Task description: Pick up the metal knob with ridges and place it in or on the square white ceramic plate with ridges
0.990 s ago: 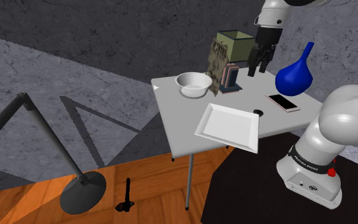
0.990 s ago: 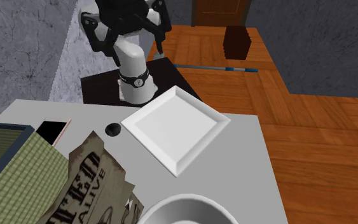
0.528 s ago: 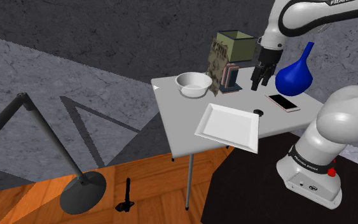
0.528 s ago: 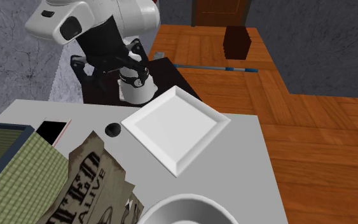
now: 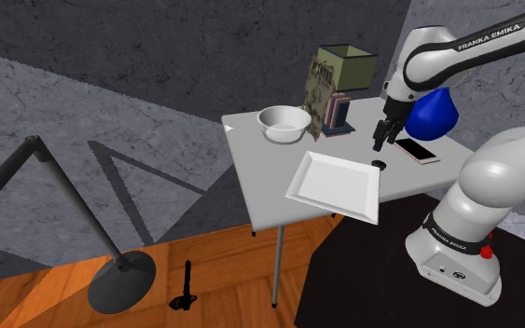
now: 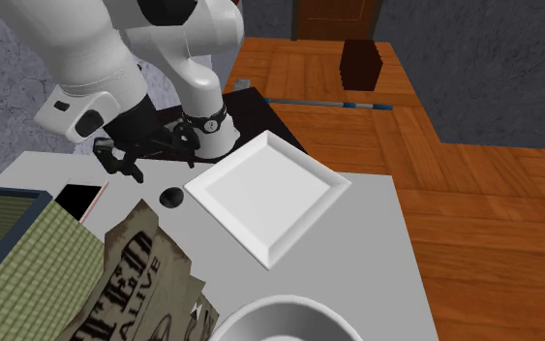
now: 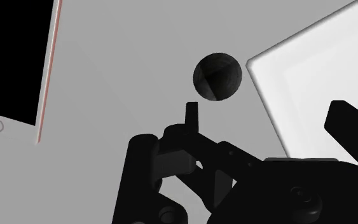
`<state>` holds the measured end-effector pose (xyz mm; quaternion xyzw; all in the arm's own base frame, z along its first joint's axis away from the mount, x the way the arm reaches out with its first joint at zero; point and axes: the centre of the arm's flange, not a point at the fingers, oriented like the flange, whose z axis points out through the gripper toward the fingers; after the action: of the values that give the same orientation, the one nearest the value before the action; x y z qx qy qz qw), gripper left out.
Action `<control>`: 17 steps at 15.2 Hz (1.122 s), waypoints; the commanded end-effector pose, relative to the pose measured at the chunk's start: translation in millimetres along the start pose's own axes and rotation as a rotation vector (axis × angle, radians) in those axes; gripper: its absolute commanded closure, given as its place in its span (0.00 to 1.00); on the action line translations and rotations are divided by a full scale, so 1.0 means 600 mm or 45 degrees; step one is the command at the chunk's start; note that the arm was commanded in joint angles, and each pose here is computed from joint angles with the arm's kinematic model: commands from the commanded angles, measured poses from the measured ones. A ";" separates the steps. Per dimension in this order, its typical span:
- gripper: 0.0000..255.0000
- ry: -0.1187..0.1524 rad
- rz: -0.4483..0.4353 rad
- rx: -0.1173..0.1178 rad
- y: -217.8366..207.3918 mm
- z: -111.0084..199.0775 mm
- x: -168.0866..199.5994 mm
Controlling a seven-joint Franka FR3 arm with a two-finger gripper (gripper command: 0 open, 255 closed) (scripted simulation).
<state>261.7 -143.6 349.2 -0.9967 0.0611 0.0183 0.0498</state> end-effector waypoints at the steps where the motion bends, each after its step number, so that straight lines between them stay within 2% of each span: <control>1: 0.00 0.009 0.002 -0.006 0.030 0.033 -0.005; 9: 0.00 0.009 0.002 -0.006 0.031 0.100 -0.005; 17: 0.00 0.009 0.002 -0.006 0.031 0.100 -0.005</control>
<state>254.7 -155.4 287.6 -0.9969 0.0619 0.0150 0.0471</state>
